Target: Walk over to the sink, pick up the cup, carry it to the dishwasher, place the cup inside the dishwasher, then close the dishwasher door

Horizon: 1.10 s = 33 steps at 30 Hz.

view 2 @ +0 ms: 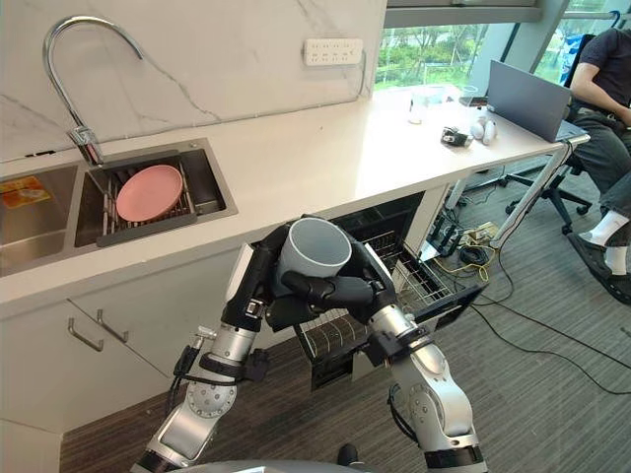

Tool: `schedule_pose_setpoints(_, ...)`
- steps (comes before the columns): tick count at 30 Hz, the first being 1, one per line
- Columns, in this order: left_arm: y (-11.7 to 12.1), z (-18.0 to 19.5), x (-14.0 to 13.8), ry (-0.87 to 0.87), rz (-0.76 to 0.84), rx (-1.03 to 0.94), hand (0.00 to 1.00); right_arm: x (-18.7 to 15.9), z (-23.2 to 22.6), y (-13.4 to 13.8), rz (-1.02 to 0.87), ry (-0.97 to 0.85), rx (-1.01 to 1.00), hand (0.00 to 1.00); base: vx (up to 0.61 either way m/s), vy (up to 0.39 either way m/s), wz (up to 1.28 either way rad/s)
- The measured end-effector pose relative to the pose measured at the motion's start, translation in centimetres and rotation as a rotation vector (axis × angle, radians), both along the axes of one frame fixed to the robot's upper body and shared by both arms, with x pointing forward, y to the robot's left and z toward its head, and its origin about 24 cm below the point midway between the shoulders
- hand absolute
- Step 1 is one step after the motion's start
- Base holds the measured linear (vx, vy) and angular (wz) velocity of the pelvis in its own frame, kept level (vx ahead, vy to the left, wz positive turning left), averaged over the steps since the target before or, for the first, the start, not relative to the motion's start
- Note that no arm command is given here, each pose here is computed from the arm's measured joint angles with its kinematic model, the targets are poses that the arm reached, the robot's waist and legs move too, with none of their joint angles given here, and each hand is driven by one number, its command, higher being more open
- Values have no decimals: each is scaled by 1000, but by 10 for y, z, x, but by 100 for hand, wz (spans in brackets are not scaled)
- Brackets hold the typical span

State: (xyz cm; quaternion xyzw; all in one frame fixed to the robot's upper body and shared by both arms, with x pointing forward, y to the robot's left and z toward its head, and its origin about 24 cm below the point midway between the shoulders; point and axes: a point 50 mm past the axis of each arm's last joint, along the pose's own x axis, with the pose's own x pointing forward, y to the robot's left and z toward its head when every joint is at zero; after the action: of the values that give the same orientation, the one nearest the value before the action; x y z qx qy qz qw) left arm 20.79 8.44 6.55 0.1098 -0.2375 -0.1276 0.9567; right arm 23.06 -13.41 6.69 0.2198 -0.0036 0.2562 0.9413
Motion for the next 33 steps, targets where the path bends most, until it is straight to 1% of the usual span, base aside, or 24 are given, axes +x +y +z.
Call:
schedule_pose_setpoints(3, 0, 0, 0, -8, 10, 7, 0, 0, 0, 1, 2, 5, 13, 0, 0, 0, 0)
schedule_pose_setpoints(4, 0, 0, 0, -9, 12, 7, 100, 0, 0, 1, 2, 6, 14, 0, 0, 0, 0)
schedule_pose_setpoints(8, -1, 0, -1, -28, 29, 28, 100, 0, -1, 2, -5, 23, 45, 0, 0, 0, 0)
schedule_pose_setpoints(19, -4, 4, 0, -69, 29, 61, 100, 1, -2, 7, -47, 91, 207, 0, 0, 0, 0)
schedule_pose_setpoints(33, -2, 6, 2, -78, 44, 56, 100, 2, -4, 12, -108, 113, 307, 0, 0, 0, 0)
